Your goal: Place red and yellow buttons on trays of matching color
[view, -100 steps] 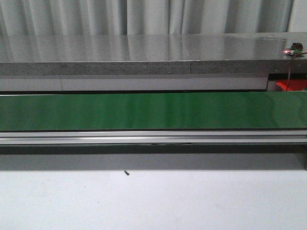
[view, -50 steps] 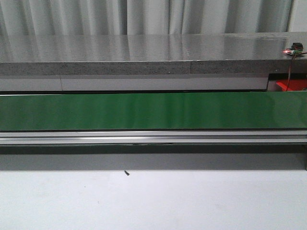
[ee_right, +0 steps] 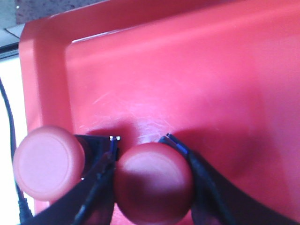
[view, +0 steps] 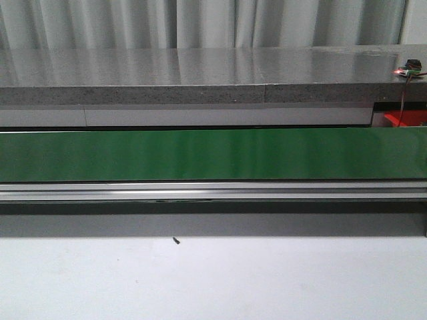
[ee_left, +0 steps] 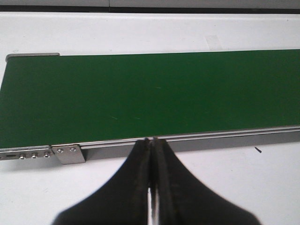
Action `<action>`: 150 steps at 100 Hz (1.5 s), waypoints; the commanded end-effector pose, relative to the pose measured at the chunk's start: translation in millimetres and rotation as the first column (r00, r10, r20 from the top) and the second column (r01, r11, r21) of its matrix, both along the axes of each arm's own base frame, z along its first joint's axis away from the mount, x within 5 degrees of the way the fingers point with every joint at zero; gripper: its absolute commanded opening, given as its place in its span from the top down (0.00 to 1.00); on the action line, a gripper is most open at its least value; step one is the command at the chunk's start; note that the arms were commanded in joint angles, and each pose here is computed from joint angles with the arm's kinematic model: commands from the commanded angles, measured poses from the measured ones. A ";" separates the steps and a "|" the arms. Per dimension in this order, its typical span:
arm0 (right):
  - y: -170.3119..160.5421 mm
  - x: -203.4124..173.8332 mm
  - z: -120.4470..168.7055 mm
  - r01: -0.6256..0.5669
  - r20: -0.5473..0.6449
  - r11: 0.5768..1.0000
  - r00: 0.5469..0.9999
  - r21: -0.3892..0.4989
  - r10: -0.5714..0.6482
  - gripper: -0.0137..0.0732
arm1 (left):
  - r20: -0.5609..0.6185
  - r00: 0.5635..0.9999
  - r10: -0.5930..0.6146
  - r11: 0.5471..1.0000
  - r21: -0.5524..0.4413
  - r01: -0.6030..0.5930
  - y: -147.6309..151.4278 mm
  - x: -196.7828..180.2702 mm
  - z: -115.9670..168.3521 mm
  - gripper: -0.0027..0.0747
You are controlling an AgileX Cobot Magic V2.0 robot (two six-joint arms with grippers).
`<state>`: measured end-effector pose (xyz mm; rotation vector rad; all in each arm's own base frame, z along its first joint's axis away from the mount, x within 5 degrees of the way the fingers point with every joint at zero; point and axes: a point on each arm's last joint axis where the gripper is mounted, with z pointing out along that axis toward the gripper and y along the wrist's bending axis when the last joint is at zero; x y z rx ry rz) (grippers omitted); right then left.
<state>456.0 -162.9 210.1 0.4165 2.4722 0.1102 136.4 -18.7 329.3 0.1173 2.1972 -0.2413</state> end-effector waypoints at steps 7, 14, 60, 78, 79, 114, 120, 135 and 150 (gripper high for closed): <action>-3.4 -0.5 42.0 0.029 0.132 0.999 0.991 -0.035 -0.024 0.37 | 0.103 0.995 0.019 0.999 -0.030 -0.016 -0.6 3.7 14.7 0.99; -3.4 -0.5 42.0 0.029 0.132 0.999 0.991 -0.035 -0.024 0.27 | 0.104 0.994 0.020 0.999 -0.030 -0.017 -0.5 3.8 14.9 0.99; 7.2 -21.3 103.2 0.008 0.229 0.991 0.973 -0.133 0.023 0.27 | 0.104 0.994 0.020 0.999 -0.030 -0.017 -0.5 3.8 14.9 0.99; 31.6 -38.3 129.4 -0.042 0.261 0.984 0.961 -0.175 0.088 0.51 | 0.104 0.994 0.020 0.999 -0.030 -0.017 -0.5 3.8 14.9 0.99; 32.5 -39.1 130.2 -0.044 0.262 0.983 0.961 -0.176 0.090 0.53 | 0.104 0.994 0.020 0.999 -0.030 -0.017 -0.5 3.8 14.9 0.99; 88.6 -81.3 157.8 -0.120 0.323 0.971 0.928 -0.207 0.183 0.98 | 0.104 0.994 0.020 0.999 -0.030 -0.017 -0.5 3.8 14.9 0.99; 97.9 -90.5 159.9 -0.132 0.333 0.969 0.922 -0.210 0.198 0.98 | 0.104 0.994 0.020 0.999 -0.030 -0.017 -0.5 3.8 14.9 0.99; 116.8 -113.6 161.6 -0.153 0.360 0.963 0.905 -0.221 0.226 0.98 | 0.104 0.994 0.020 0.999 -0.030 -0.017 -0.5 3.8 14.9 0.99; 129.4 -141.3 162.2 -0.153 0.399 0.959 0.885 -0.237 0.239 0.98 | 0.104 0.994 0.020 0.999 -0.030 -0.017 -0.5 3.8 14.9 0.99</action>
